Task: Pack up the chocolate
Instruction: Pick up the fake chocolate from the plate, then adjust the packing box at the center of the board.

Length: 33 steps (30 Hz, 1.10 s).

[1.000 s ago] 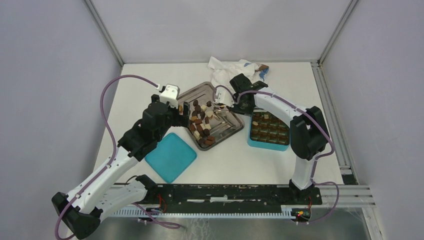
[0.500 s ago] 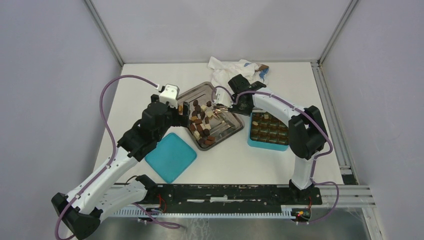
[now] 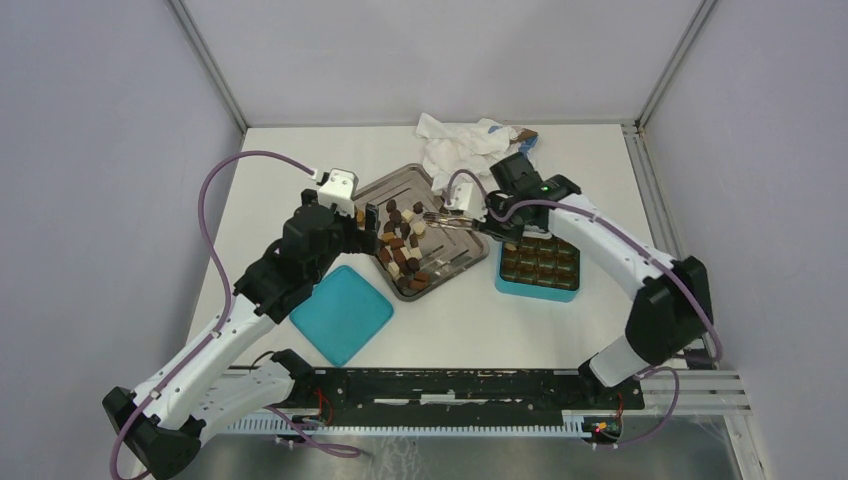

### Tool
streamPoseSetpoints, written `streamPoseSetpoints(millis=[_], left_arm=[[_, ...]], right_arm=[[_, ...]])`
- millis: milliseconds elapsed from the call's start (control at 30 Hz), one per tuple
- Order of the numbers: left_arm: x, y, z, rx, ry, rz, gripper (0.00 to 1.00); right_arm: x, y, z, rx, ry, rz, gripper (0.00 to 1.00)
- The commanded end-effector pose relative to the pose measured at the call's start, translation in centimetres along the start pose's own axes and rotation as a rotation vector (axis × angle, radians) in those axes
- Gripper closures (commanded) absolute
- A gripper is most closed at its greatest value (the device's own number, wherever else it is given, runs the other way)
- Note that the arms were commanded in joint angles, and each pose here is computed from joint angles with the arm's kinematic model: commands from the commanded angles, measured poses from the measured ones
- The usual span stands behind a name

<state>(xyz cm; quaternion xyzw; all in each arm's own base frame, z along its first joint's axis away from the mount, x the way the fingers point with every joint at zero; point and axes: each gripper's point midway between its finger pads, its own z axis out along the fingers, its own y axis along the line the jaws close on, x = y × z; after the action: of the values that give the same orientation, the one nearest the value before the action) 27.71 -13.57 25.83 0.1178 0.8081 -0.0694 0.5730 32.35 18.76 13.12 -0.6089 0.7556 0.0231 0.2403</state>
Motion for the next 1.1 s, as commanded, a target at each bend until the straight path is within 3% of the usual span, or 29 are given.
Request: streamPoseSetpoints(millis=[0,167,467,633,733,900,1067], left_arm=[[-0.9,0.3,-0.2,0.008,-0.038,0.047,0.05],[-0.7,0.5,0.0,-0.001,-0.035,0.049,0.05],[0.0,0.5,0.6,-0.008,-0.009,0.057,0.05],[0.3,0.1,0.8,0.01,0.002,0.061,0.05],[0.7,-2.1,1.1,0.122,0.012,0.04,0.05],[1.0,-9.6,1.6,0.452,0.139,-0.175,0.12],[0.8,-15.6,2.3,0.608,0.206,-0.502,0.15]], right_arm=[[-0.9,1.2,-4.5,-0.04,-0.236,0.044,1.0],[3.4,1.7,-8.0,-0.005,-0.286,0.137,1.0],[13.1,3.8,-9.2,0.08,-0.128,0.279,0.97],[16.1,3.5,-9.8,0.117,-0.103,0.36,0.96],[16.1,2.8,-10.2,0.14,-0.155,0.389,0.96],[13.1,0.7,-10.7,0.167,-0.327,0.447,0.96],[11.1,-0.7,-10.9,0.208,-0.463,0.494,0.96]])
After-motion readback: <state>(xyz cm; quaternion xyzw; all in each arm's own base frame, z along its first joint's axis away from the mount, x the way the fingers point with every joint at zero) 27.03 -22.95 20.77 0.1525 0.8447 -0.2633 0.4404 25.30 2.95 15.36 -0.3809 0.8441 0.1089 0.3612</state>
